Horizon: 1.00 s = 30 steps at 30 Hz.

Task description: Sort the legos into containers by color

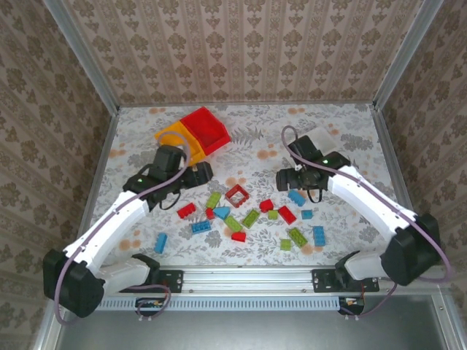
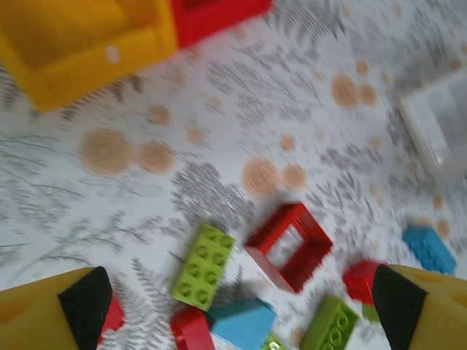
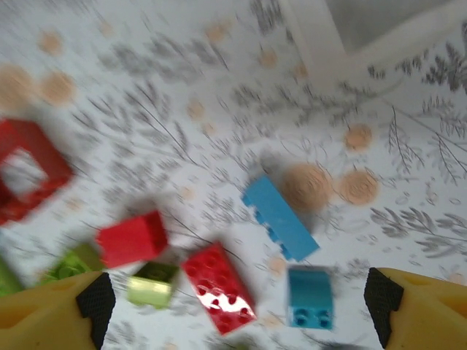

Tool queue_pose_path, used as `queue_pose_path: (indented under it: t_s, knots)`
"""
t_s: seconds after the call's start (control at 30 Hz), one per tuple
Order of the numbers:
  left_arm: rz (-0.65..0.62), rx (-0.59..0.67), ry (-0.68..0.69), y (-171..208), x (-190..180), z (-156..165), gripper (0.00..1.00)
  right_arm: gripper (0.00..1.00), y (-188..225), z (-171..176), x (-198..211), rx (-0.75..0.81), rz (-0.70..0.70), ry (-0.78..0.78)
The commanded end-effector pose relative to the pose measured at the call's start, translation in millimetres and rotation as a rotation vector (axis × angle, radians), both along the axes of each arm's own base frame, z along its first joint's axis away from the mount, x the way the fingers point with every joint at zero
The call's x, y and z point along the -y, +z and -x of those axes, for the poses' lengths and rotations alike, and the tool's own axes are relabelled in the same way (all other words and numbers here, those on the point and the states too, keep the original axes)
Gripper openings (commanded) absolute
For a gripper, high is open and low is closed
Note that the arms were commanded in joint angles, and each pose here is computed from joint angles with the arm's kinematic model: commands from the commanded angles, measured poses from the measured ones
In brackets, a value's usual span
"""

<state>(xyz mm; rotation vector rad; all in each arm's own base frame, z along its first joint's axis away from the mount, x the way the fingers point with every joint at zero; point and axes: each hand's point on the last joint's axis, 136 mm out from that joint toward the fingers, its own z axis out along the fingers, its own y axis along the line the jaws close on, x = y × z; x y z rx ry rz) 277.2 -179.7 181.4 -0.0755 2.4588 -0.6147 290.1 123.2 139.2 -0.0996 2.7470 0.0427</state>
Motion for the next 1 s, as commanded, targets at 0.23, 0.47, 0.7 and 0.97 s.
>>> queue_pose_path:
  t_s: [0.23,0.47,0.7,0.97]
  knots:
    - [0.051,0.057,-0.220,15,52,2,0.89,0.82,-72,-7,27,-0.272,0.194,0.074]
    - [0.069,0.048,-0.244,15,56,5,0.88,0.67,-94,-14,17,-0.319,0.109,0.089]
    - [0.066,0.039,-0.241,14,55,7,0.87,0.54,-111,-8,13,-0.363,0.082,0.087]
    - [0.061,0.033,-0.236,13,53,9,0.85,0.38,-113,-10,11,-0.362,0.068,0.081]
